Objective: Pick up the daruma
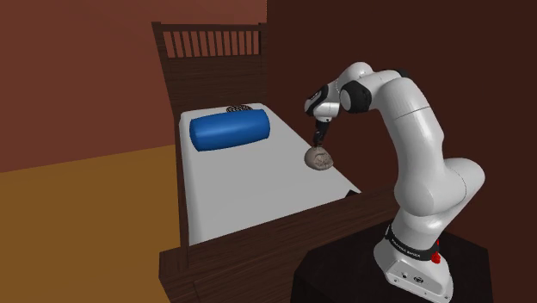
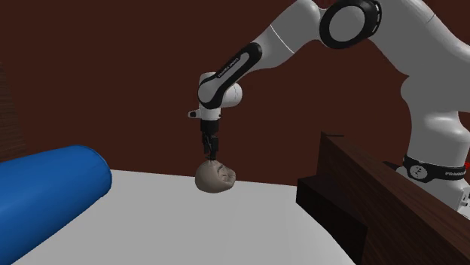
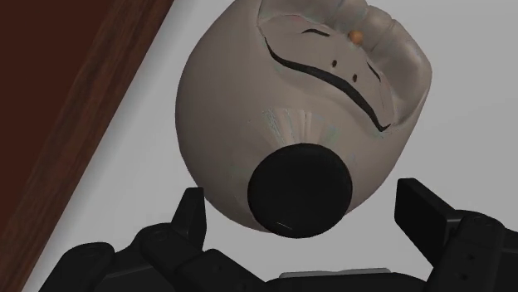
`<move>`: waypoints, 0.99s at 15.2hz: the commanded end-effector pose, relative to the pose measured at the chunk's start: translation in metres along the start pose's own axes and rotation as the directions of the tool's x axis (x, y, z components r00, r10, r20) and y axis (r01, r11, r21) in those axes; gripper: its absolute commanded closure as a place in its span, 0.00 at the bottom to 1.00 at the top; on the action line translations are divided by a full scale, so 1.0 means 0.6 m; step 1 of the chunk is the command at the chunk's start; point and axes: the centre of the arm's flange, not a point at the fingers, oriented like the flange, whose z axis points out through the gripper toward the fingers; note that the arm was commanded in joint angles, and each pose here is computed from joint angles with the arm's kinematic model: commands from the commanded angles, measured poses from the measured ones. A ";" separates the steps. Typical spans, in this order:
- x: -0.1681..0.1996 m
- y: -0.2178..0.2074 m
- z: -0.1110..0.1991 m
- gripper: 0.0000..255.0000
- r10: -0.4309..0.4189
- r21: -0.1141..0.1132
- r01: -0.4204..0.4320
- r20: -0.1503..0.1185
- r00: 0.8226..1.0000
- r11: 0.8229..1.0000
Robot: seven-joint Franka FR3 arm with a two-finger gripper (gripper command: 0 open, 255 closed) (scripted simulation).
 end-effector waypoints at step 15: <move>0.001 0.000 -0.029 1.00 0.000 0.000 0.000 0.000 1.000 1.000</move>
